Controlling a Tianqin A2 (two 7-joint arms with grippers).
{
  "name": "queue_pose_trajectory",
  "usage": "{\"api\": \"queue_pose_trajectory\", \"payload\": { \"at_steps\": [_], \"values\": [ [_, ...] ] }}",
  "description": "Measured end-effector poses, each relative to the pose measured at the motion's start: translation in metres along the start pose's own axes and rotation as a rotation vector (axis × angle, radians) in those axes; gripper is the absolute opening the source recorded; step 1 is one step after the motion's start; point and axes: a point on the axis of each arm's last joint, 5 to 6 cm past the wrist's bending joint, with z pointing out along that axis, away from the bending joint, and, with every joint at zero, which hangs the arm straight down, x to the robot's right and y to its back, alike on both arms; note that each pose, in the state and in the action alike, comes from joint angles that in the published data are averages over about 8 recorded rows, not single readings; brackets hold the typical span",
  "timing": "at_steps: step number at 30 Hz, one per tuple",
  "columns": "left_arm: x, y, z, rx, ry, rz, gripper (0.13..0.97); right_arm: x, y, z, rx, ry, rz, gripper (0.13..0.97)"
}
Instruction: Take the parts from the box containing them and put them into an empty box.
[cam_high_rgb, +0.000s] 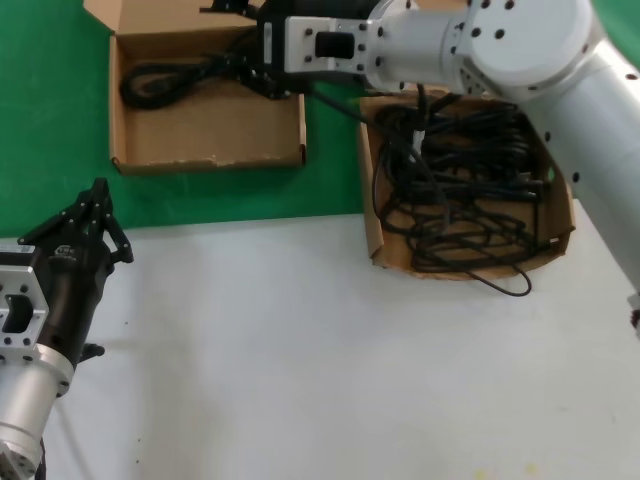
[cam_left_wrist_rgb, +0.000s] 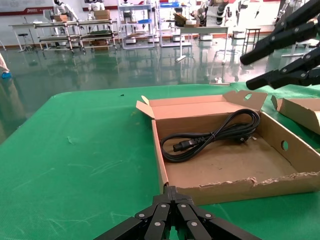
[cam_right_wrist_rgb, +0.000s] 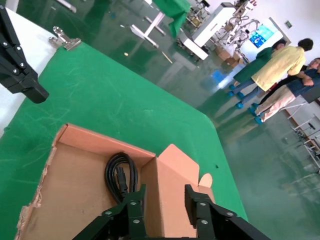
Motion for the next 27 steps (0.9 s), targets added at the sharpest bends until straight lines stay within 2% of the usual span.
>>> {"api": "queue_pose_trajectory", "payload": {
  "at_steps": [3, 7, 12, 16, 20, 24, 27],
  "values": [
    [0.0000, 0.0000, 0.000, 0.000, 0.000, 0.000, 0.145, 0.003, 0.001, -0.007, 0.005, 0.025, 0.011, 0.337],
    [0.0000, 0.0000, 0.000, 0.000, 0.000, 0.000, 0.145, 0.007, 0.003, -0.024, 0.018, 0.087, 0.059, 0.337],
    [0.0000, 0.0000, 0.000, 0.000, 0.000, 0.000, 0.145, 0.004, 0.012, -0.053, 0.026, 0.186, 0.171, 0.443],
    [0.0000, 0.0000, 0.000, 0.000, 0.000, 0.000, 0.145, -0.005, 0.022, -0.075, 0.032, 0.264, 0.266, 0.506],
    [0.0000, 0.0000, 0.000, 0.000, 0.000, 0.000, 0.145, -0.017, 0.033, -0.093, 0.045, 0.326, 0.345, 0.610],
    [0.0000, 0.0000, 0.000, 0.000, 0.000, 0.000, 0.145, -0.032, 0.044, -0.106, 0.048, 0.367, 0.409, 0.713],
    [0.0000, 0.0000, 0.000, 0.000, 0.000, 0.000, 0.145, -0.045, 0.051, -0.112, 0.041, 0.386, 0.454, 0.751]
  ]
}}
